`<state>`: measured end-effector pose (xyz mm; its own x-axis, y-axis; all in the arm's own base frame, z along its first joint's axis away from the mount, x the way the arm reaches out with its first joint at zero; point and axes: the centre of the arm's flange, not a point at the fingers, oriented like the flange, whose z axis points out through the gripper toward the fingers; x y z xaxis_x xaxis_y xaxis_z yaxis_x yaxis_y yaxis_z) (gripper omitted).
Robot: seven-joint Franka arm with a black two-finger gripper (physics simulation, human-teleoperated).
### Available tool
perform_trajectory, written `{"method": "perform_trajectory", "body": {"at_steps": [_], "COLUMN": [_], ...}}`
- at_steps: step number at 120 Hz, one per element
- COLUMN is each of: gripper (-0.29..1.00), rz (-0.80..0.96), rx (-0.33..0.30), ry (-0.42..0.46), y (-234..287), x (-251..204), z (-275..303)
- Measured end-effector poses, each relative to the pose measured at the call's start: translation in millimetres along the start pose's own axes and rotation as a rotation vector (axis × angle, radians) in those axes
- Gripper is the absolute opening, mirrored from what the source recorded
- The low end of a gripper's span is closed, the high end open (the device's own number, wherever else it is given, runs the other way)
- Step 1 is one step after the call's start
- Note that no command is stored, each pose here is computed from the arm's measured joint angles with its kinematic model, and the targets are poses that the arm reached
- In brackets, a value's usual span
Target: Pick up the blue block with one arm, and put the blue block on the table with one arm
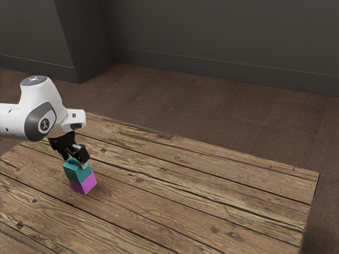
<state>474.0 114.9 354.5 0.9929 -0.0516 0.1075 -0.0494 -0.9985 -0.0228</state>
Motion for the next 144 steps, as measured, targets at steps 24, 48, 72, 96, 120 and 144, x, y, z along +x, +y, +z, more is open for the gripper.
{"method": "perform_trajectory", "body": {"at_steps": [24,48,72,96,120,144], "gripper": [0.65,0.65,0.65,0.49,0.41,0.39], "rz": [-0.013,-0.021,-0.028,-0.039,-0.053,-0.065], "rx": [-0.003,-0.004,-0.010,-0.018,-0.017,-0.010], "ry": [-0.008,-0.015,-0.036,-0.046,-0.041,-0.026], "y": [-4,-7,-10,-11,-11,-11], "x": [-1,-2,-2,-2,-2,0], "z": [6,11,23,30,30,23]}}
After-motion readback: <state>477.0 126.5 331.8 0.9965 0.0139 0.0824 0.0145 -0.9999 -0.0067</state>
